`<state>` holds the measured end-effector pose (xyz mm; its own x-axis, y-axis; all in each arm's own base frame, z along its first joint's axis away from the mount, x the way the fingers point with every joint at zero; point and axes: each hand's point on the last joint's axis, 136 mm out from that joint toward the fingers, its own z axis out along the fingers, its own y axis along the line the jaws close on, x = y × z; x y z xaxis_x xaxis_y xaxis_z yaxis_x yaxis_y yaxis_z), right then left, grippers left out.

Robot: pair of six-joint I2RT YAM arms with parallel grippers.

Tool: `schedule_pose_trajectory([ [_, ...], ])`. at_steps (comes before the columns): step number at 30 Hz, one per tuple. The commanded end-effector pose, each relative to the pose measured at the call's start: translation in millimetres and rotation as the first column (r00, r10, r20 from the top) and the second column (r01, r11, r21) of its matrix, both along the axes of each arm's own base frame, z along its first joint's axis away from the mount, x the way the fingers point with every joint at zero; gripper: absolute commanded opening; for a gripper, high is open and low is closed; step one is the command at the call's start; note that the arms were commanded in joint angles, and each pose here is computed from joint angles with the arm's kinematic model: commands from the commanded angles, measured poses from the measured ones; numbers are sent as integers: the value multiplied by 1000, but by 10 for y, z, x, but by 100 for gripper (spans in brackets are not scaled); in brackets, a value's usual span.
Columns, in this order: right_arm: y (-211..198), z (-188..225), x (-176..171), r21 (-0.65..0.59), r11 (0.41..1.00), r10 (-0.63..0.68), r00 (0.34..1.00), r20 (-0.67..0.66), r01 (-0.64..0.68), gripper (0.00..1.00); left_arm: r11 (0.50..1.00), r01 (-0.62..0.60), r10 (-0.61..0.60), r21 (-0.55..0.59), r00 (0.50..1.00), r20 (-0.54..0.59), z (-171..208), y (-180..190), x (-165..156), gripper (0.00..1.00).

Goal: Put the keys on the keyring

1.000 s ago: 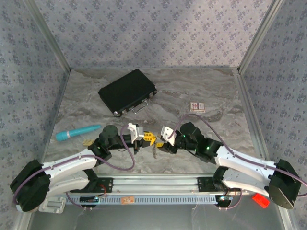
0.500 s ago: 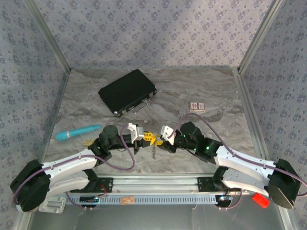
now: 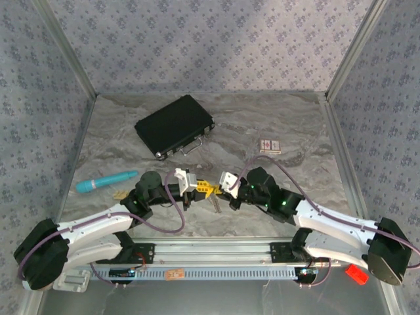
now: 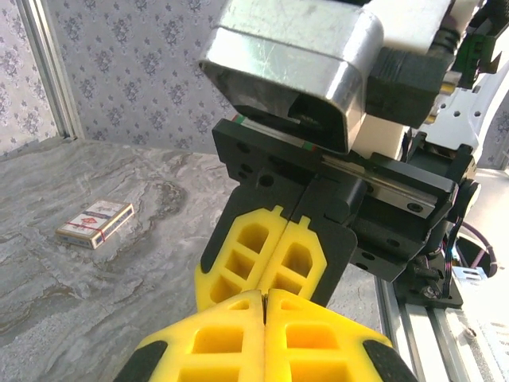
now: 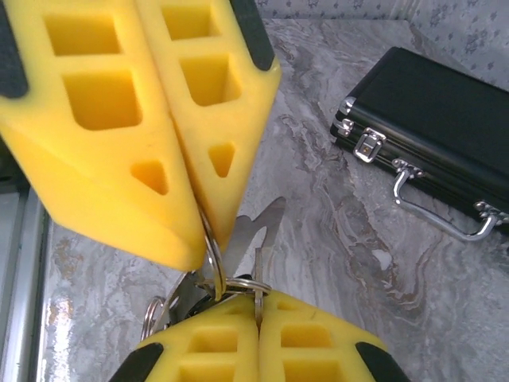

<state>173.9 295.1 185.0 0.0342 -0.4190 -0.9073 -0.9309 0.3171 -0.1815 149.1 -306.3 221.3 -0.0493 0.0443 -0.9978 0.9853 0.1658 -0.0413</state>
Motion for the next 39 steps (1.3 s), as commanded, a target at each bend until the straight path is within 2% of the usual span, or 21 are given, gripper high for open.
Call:
schedule_pose_trajectory([
  [1, -78, 75, 21, -5, 1000, -31, 999, 45, 31, 1, 999, 5, -3, -40, 999, 52, 172, -8, -16, 0],
  [15, -132, 334, 7, -4, 1000, -27, 994, 104, 28, 0, 999, -38, 37, 5, 998, 47, 62, 27, 41, 0],
  [18, -119, 395, 15, -1, 1000, -24, 993, 117, 24, 0, 998, -58, 57, 5, 997, 43, 51, 43, 67, 20],
  [23, -83, 457, 50, -20, 1000, -15, 990, 138, 18, 0, 991, -128, 129, -23, 990, 61, 98, 141, 126, 42],
  [26, -30, 471, 62, -34, 999, 3, 991, 136, 2, 0, 974, -221, 225, -56, 972, 72, 146, 281, 204, 52],
  [28, 30, 492, 73, -40, 999, 21, 991, 135, -15, 0, 953, -294, 299, -72, 951, 74, 188, 400, 268, 54],
  [31, 157, 504, 99, -52, 997, 54, 990, 129, -48, 0, 877, -473, 478, -90, 877, 53, 268, 680, 462, 57],
  [33, 274, 507, 131, -50, 996, 79, 989, 127, -73, 0, 786, -610, 615, -100, 788, 27, 333, 944, 605, 60],
  [36, 503, 517, 261, -42, 995, 100, 986, 130, -95, 0, 610, -783, 788, -125, 616, -18, 432, 1414, 745, 65],
  [37, 605, 524, 342, -44, 994, 102, 986, 130, -97, 0, 566, -813, 818, -137, 574, -26, 467, 1540, 749, 67],
  [39, 808, 516, 528, -50, 995, 91, 987, 132, -85, 0, 517, -840, 848, -165, 529, -37, 546, 1715, 716, 70],
])
